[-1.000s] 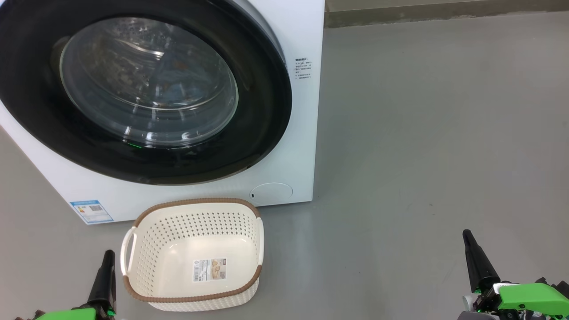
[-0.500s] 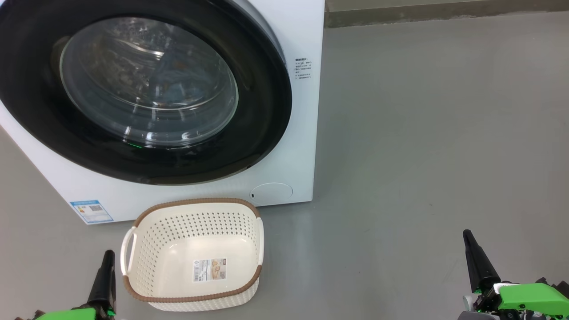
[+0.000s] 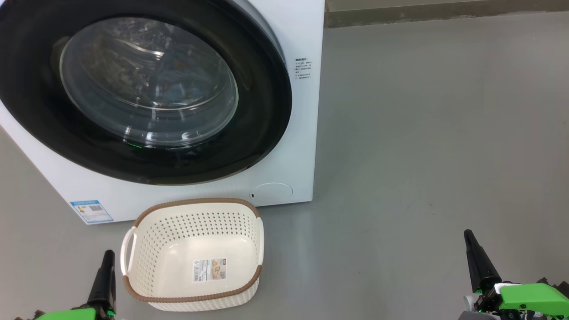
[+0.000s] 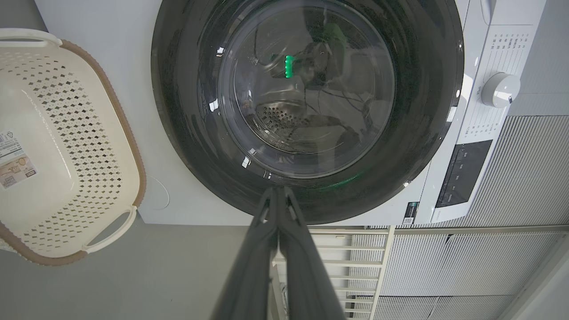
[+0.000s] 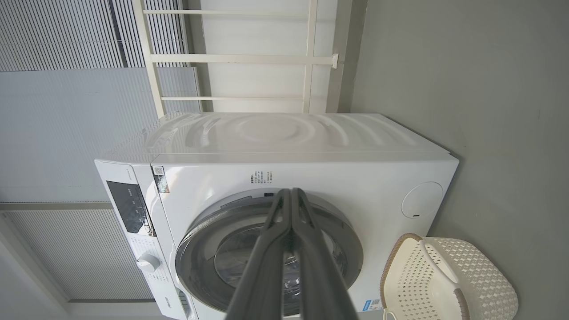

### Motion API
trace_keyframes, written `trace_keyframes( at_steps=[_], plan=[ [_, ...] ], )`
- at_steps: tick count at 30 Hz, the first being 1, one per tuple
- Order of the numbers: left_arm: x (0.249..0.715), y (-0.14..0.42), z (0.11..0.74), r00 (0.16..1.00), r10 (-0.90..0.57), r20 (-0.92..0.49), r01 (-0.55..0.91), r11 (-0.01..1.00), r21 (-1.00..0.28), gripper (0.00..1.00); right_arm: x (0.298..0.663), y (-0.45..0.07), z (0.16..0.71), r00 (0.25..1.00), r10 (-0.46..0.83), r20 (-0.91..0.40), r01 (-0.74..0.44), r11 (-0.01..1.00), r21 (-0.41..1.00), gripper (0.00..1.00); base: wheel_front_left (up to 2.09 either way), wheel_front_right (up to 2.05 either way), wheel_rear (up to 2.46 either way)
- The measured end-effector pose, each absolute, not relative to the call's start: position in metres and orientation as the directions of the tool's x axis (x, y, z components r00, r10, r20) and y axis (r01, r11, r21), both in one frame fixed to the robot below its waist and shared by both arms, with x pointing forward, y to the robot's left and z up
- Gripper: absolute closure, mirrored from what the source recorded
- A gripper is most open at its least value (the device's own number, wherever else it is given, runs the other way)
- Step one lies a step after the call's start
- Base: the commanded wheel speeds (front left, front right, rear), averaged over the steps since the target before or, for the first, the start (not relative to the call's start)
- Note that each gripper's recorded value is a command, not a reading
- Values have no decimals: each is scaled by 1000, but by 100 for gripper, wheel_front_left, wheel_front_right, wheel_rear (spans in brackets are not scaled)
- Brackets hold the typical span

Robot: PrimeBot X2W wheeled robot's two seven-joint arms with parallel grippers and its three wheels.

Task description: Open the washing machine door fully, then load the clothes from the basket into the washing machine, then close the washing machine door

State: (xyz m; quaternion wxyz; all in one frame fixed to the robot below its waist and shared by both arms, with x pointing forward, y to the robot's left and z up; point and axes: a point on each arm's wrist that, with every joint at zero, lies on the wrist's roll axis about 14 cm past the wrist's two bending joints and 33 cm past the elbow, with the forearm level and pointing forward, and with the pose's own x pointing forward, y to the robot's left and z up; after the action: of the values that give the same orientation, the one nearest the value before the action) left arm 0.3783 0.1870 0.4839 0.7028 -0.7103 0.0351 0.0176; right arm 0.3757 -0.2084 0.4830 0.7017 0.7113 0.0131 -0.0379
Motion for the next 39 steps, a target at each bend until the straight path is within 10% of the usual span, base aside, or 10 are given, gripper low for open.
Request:
trace_keyframes(
  at_steps=[39],
  plan=[
    [378,186,484,997,-28,-74,-75,-11,-997,100,376,-209,483,997,-33,-72,71,-18,997,100,0,0,0]
  ],
)
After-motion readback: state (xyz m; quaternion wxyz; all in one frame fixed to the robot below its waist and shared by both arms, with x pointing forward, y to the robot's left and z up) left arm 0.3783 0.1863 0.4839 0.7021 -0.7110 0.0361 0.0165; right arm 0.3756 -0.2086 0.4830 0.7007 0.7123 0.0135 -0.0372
